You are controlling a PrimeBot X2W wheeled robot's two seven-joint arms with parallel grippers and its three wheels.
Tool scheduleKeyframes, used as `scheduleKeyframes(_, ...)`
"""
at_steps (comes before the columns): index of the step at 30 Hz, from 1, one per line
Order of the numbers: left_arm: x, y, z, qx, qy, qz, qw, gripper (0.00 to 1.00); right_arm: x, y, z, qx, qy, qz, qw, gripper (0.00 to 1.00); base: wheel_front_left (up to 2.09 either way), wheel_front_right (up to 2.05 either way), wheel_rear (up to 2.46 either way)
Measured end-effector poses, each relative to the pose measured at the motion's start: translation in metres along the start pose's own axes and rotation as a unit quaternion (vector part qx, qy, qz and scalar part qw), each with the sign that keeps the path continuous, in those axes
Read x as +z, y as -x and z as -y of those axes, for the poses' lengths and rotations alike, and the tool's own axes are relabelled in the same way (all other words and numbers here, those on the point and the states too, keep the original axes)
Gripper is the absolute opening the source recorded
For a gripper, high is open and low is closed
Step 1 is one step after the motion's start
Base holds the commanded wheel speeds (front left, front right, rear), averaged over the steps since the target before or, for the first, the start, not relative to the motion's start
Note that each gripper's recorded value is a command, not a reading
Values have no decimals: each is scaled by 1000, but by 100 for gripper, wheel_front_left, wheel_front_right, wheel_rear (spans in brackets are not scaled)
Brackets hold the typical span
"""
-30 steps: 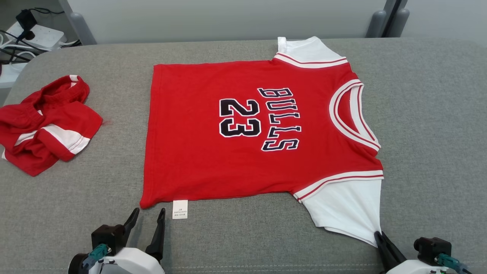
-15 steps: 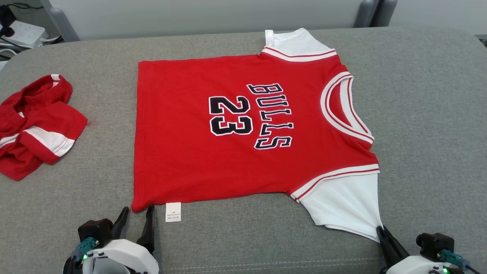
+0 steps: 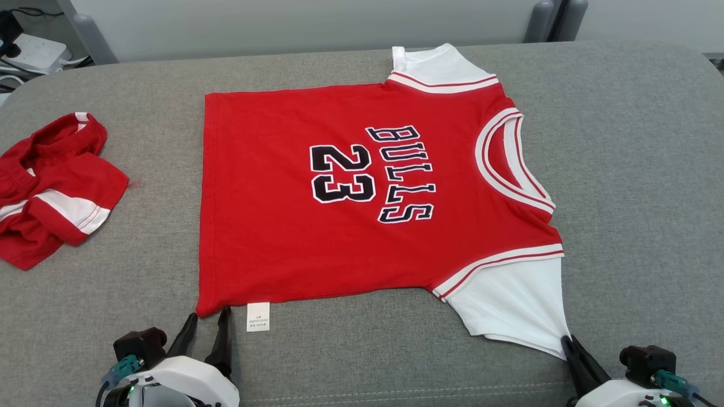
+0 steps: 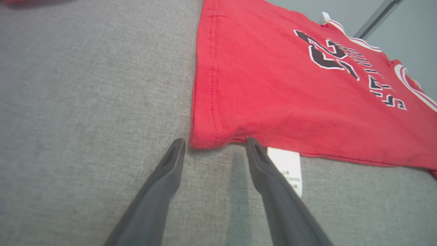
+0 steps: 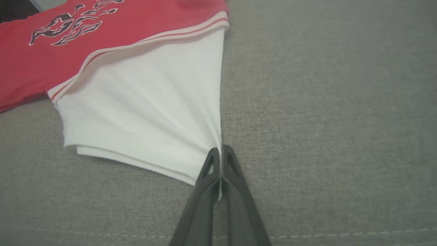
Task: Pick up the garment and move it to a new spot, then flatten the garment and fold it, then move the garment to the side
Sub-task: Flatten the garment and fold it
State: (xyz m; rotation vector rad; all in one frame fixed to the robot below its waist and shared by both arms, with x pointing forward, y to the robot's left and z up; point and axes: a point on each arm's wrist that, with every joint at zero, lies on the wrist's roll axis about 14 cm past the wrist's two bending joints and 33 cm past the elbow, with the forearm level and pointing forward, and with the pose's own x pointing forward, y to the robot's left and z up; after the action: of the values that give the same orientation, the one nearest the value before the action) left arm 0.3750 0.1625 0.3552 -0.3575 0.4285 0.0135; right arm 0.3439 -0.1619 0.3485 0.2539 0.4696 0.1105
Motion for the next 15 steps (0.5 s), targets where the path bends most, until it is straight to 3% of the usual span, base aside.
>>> scheduleKeyframes(3, -2, 0, 0, -3, 1, -4, 1000, 100, 0, 0, 0, 0, 0, 0, 1000, 0, 0, 0, 0)
scheduleKeyframes(9, 2, -8, -1, 1, 27, -1, 1000, 100, 1, -2, 0, 0, 1, 1, 1000, 0, 0, 0, 0)
scheduleKeyframes(13, -2, -7, 3, 1, 51, -7, 999, 96, 2, -1, 0, 0, 1, 2, 1000, 0, 0, 0, 0)
scheduleKeyframes(15, -3, -7, 3, 0, 58, -9, 998, 86, 2, -2, 0, 0, 1, 1, 1000, 0, 0, 0, 0)
